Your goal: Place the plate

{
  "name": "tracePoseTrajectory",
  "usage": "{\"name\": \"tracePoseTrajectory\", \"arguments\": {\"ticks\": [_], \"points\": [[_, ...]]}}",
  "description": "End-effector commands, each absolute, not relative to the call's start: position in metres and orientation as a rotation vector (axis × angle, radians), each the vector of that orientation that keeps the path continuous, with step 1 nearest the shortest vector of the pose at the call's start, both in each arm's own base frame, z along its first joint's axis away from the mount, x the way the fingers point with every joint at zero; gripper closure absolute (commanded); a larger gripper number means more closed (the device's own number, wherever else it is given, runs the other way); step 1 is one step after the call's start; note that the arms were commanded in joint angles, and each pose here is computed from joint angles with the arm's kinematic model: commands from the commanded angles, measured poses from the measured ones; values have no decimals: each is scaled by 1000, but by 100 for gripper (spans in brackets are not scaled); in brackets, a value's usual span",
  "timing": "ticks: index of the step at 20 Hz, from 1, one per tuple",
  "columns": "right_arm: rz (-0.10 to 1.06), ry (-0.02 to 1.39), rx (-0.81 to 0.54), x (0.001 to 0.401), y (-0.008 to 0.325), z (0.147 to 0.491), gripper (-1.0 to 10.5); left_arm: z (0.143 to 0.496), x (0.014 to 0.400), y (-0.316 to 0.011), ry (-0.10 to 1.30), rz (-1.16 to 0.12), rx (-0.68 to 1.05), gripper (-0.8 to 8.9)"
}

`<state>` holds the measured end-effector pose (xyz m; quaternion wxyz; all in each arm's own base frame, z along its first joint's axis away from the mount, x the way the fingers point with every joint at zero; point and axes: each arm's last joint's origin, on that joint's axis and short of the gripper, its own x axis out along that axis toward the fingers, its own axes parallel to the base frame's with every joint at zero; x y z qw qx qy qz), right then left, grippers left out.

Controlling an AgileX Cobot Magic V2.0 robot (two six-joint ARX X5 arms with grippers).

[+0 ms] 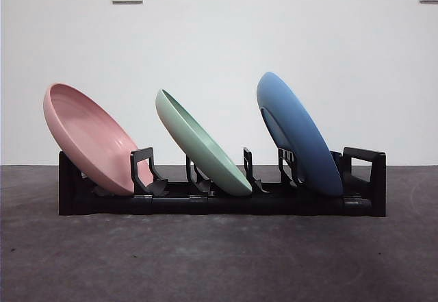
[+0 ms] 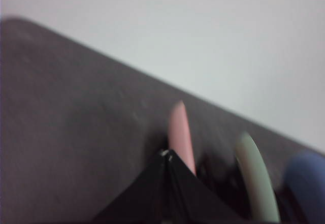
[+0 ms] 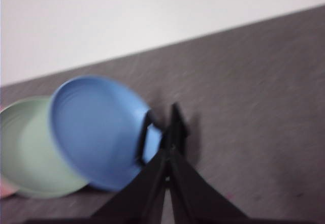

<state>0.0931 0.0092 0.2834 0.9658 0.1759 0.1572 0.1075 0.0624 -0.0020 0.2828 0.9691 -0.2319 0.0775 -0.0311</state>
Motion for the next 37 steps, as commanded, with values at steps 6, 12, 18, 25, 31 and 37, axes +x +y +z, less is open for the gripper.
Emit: {"name": "tracePoseTrajectory", "arguments": {"ticks": [6, 12, 18, 25, 31, 37], "points": [[405, 518, 351, 109, 18, 312, 933, 312, 62, -6, 426, -150, -402, 803], [510, 689, 289, 118, 27, 318, 933, 318, 73, -7, 645, -210, -309, 803], [567, 866, 189, 131, 36, 312, 764, 318, 90, -9, 836, -245, -254, 606], [582, 1018, 220, 157, 56, 309, 677, 320, 96, -9, 815, -247, -257, 482], [622, 1018, 113, 224, 94, 339, 678, 320, 96, -9, 811, -246, -260, 482], [663, 947, 32, 272, 133, 356, 679, 321, 97, -9, 794, -248, -257, 482]]}}
